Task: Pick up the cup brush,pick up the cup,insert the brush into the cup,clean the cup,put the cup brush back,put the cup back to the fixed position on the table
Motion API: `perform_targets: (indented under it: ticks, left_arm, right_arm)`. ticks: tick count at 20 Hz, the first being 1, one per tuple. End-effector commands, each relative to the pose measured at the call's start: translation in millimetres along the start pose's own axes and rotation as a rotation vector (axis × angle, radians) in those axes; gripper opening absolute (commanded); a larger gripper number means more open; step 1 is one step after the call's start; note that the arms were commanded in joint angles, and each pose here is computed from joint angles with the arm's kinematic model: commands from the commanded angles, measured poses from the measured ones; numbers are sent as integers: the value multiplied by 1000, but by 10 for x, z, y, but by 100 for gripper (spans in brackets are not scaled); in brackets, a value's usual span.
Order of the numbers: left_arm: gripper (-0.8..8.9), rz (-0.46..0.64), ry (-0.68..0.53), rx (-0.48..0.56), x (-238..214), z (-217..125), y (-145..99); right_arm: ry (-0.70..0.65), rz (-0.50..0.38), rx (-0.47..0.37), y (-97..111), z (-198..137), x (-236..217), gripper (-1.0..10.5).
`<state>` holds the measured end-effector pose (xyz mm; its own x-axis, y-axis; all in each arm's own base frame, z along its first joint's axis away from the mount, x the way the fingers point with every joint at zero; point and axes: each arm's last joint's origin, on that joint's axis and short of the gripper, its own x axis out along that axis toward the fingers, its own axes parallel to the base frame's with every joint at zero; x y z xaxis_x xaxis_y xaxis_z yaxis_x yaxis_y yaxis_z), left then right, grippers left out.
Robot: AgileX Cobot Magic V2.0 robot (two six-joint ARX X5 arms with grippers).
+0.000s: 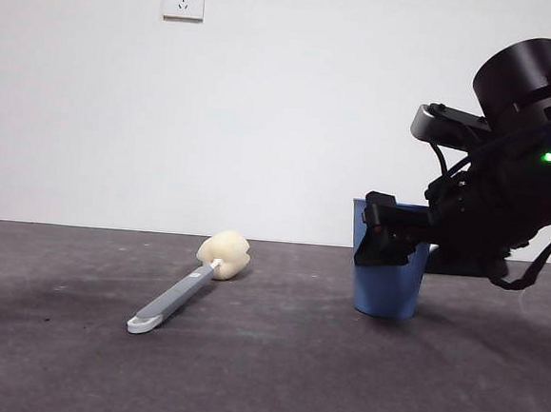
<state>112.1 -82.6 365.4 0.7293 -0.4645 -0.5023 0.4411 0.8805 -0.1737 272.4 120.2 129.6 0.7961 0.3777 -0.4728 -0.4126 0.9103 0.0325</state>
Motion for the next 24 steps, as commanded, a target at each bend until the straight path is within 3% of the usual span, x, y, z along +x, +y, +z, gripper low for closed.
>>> perform_targets:
  ticks: [1,7,9,11,14,15,16,18,24]
  left_arm:
    - [448,5,6,5,12,-16,6]
    - [448,5,8,10,12,-18,6]
    - [448,6,15,11,12,-24,8]
    - [444,9,26,14,16,-33,10]
    - [436,10,47,17,18,-52,13]
    - [432,13,58,23,18,-63,16]
    - [366,16,72,31,17,-76,19]
    - [17,22,96,39,15,-99,25]
    - [-4,34,134,48,10,-136,36]
  right_arm:
    - [13,-2,6,4,-5,-67,632]
    - [51,-2,24,22,227,-488,631]
    - [95,-1,80,34,279,-723,631]
    - [138,4,189,64,307,-992,630]
    - [192,97,274,129,305,-1376,604]
    - [215,129,291,151,287,-1484,506]
    - [240,141,308,165,260,-1580,354]
    - [283,187,320,187,209,-1744,-22]
    - [241,215,320,191,202,-1951,1]
